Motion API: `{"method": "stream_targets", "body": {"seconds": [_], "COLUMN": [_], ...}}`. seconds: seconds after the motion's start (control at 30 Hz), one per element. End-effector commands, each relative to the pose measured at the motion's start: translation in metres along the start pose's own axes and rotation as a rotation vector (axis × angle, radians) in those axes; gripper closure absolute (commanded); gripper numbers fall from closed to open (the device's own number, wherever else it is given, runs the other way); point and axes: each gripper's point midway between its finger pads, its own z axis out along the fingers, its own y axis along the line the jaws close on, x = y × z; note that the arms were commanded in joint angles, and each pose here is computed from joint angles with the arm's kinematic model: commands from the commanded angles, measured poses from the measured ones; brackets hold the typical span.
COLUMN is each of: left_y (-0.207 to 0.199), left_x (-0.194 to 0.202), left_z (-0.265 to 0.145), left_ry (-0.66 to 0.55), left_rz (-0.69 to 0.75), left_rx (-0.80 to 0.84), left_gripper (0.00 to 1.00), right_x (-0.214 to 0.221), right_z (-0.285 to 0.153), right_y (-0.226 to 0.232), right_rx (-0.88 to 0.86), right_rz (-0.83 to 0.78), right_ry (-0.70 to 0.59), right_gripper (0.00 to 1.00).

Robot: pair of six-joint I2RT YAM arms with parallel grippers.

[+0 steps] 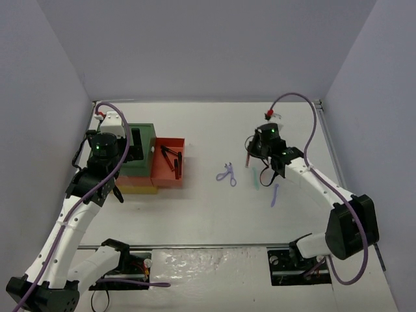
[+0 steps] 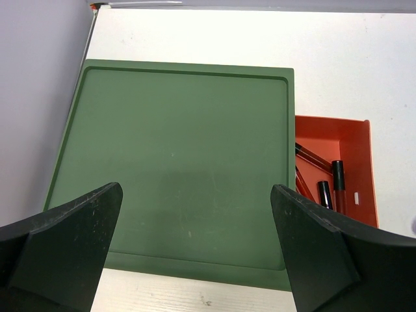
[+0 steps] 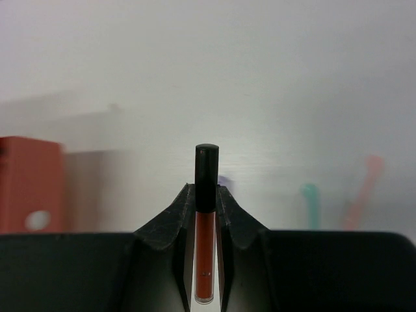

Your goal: Organize the makeup

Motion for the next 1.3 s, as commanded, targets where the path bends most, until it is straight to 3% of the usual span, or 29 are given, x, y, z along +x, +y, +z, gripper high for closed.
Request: {"method": "stream_targets", "body": {"seconds": [0.0, 0.1, 0.23, 0.37, 0.5, 0.67, 0.8, 0.9, 1.1, 1.27], "left_y": [0.001, 0.002, 0.003, 0.005, 0.003, -0.004, -0.008, -0.014, -0.028, -0.033], "left_x": [-0.024, -0.025, -0.022, -0.019, -0.016, -0.009, -0.005, 0.000, 0.009, 0.014], "left_z": [-0.002, -0.002, 0.001, 0.005, 0.009, 0.019, 0.024, 0.030, 0.041, 0.046], "left_ry": [-0.082, -0.087, -0.076, -0.065, -0.054, -0.018, -0.002, 0.017, 0.065, 0.088], "left_rz": [-0.040, -0.038, -0.029, -0.027, -0.025, -0.019, -0.020, -0.023, -0.033, -0.035], "left_rx": [-0.001, -0.006, -0.018, -0.028, -0.026, -0.004, 0.005, 0.031, 0.081, 0.097], "left_gripper": [0.03, 0.03, 0.03, 0.03, 0.03, 0.03, 0.03, 0.03, 0.03, 0.03], "right_x": [-0.046, -0.039, -0.028, -0.010, 0.003, 0.004, -0.007, -0.018, -0.002, 0.023], "right_z": [-0.021, -0.026, -0.026, -0.013, 0.004, 0.008, 0.009, 0.021, 0.043, 0.058], "right_y": [0.142, 0.223, 0.290, 0.321, 0.322, 0.305, 0.273, 0.222, 0.148, 0.127], "right_rx": [-0.343, -0.512, -0.626, -0.679, -0.665, -0.605, -0.517, -0.364, -0.213, -0.175], "right_rz": [0.045, 0.030, 0.014, -0.001, -0.030, -0.118, -0.163, -0.200, -0.235, -0.282], "right_ry": [-0.124, -0.130, -0.134, -0.098, -0.080, -0.085, -0.119, -0.143, -0.077, -0.012], "right_gripper": [1.00, 1.00, 0.95, 0.87, 0.68, 0.33, 0.28, 0.25, 0.17, 0.15]}}
